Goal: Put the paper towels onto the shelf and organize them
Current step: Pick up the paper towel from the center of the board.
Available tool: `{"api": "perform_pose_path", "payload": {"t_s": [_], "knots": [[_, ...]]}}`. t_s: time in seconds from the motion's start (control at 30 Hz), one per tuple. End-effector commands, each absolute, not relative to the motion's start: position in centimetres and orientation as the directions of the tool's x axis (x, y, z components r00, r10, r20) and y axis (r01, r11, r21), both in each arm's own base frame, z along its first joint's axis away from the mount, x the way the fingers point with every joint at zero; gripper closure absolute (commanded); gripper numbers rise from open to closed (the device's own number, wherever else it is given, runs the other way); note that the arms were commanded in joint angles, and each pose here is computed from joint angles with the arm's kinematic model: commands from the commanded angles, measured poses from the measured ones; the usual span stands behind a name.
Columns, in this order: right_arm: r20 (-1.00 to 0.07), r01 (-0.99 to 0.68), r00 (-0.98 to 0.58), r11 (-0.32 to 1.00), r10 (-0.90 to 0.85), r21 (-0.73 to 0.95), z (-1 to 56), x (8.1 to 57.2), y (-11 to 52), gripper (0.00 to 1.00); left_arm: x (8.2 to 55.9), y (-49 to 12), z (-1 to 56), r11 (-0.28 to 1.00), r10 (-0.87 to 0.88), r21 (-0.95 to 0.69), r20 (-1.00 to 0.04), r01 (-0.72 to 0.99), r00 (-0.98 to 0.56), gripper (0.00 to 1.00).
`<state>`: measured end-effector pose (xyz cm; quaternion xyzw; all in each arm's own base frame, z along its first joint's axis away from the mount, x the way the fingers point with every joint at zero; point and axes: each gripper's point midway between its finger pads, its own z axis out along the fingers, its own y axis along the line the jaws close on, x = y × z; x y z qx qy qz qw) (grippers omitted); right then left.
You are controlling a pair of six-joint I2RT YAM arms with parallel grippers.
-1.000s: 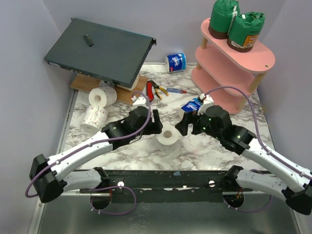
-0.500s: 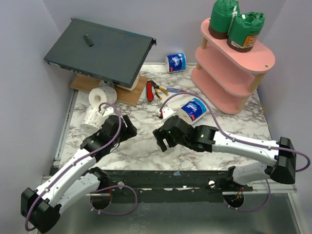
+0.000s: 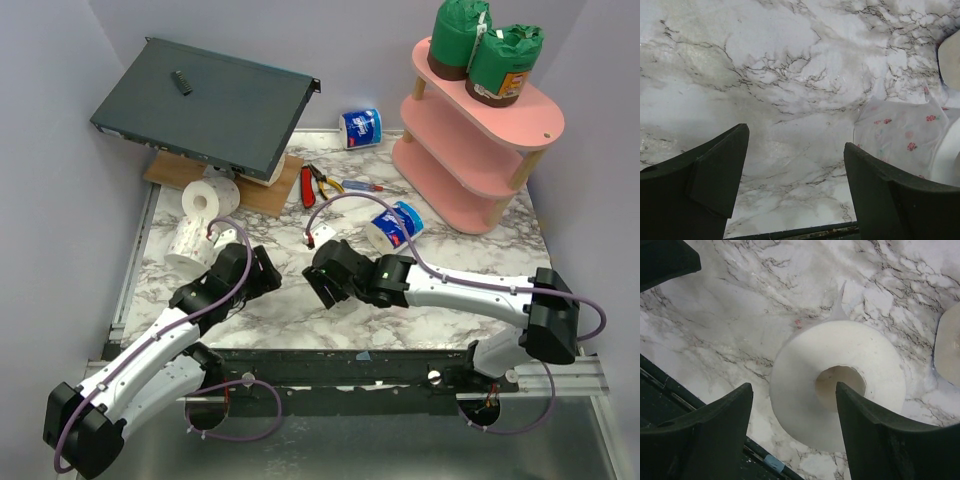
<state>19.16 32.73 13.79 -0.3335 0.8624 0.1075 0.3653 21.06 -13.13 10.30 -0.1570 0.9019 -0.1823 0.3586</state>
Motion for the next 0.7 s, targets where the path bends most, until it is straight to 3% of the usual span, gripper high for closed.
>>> {"api": "perform_pose_path", "payload": {"t_s": [0.0,0.67], "knots": [[-0.717,-0.656,-0.486,0.751,-0.500,-0.078,14.2,19.7,33.8,0.30,21.0,-13.4,10.2,0.872,-0.426,-0.468,-0.582,-0.144,-0.693,0.19],[-0.681,-0.643,-0.512,0.759,-0.523,-0.099,11.9,19.8,33.8,0.48,21.0,-13.7,9.2,0.873,-0.417,-0.467,-0.568,-0.140,-0.710,0.19]]}}
